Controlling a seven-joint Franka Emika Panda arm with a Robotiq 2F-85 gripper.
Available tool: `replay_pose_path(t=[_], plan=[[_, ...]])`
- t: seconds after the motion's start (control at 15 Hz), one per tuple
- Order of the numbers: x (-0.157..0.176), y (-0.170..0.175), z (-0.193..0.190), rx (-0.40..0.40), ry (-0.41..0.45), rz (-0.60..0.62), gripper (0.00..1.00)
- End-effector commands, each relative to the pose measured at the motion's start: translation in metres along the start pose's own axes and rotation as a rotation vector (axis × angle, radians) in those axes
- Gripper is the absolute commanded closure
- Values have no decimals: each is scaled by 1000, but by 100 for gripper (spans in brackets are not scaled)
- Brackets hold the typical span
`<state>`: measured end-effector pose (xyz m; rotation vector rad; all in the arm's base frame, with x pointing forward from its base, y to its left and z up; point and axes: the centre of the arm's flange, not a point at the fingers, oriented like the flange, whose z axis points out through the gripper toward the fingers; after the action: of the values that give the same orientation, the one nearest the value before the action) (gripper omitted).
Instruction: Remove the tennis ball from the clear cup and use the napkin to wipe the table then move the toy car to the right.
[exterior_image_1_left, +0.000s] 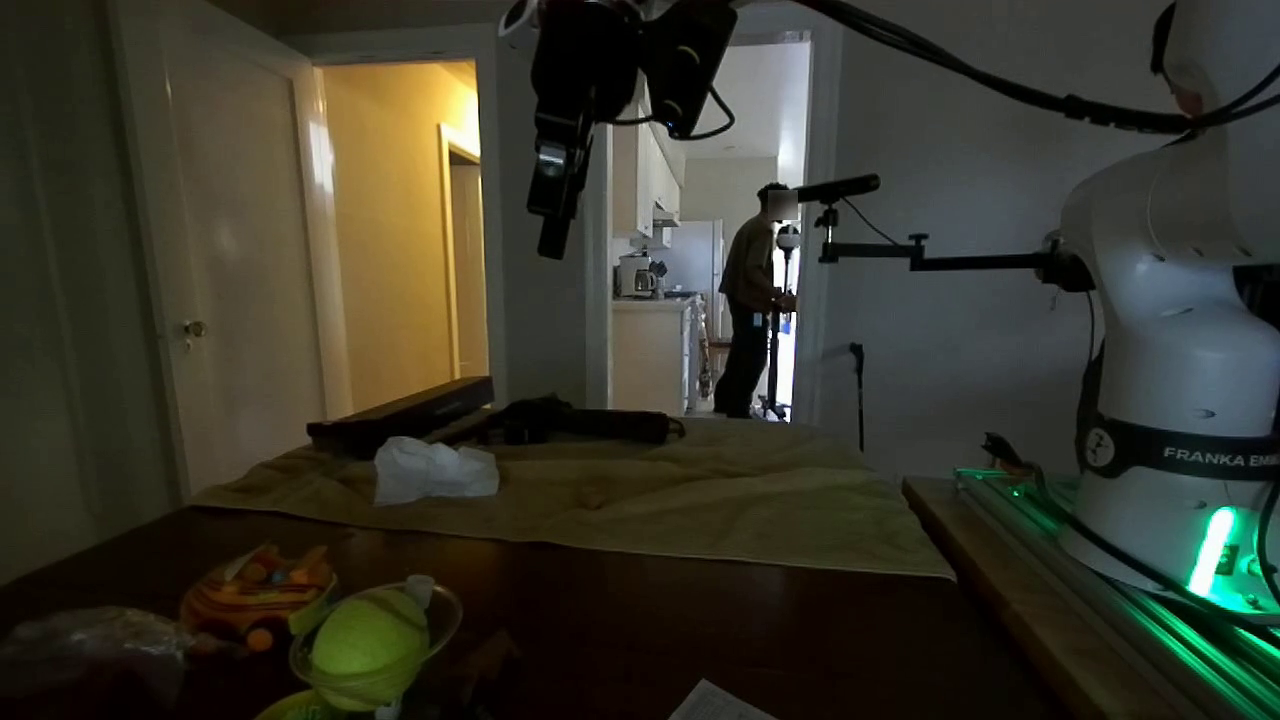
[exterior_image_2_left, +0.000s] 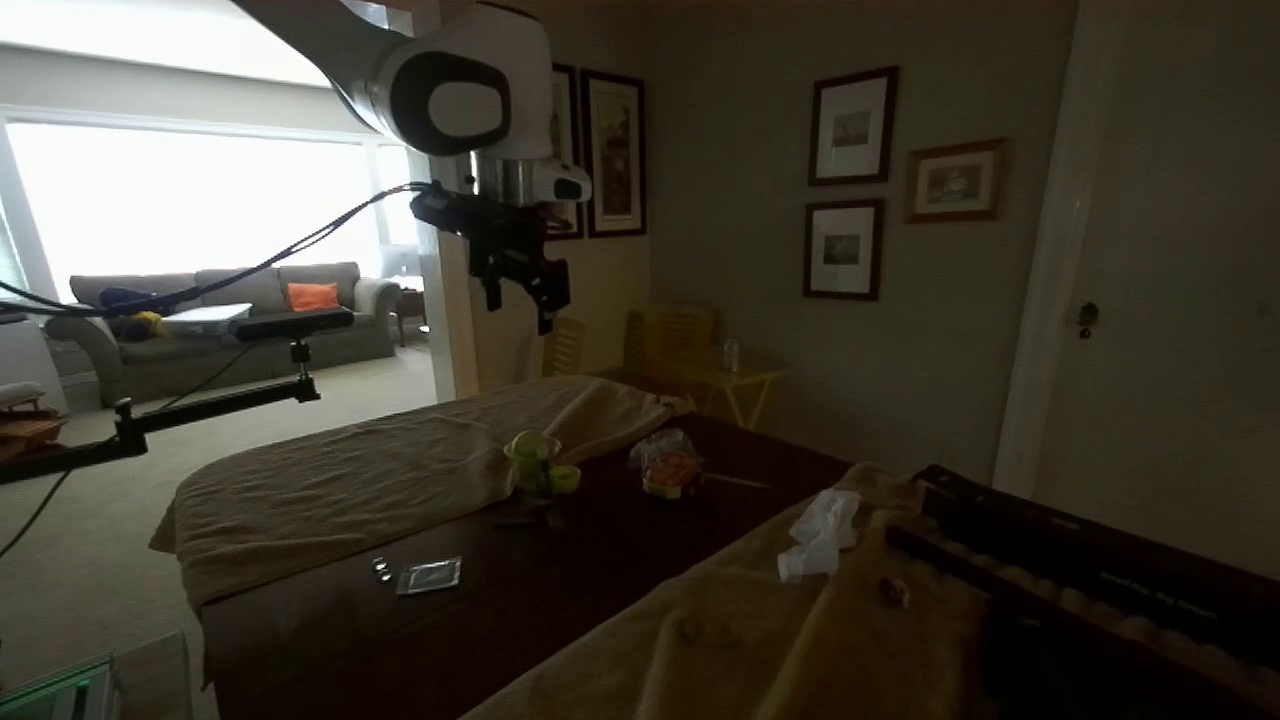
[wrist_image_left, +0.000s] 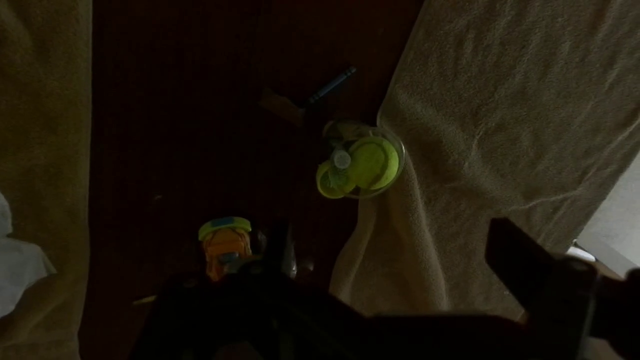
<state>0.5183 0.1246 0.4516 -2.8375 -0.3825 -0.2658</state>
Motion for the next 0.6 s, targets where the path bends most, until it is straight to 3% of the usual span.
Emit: replay_pose_path(t=[0.0,0.53], plan=[[-1,4,4,-4,-3,11,0],[32,29,58,49,54,28,0]])
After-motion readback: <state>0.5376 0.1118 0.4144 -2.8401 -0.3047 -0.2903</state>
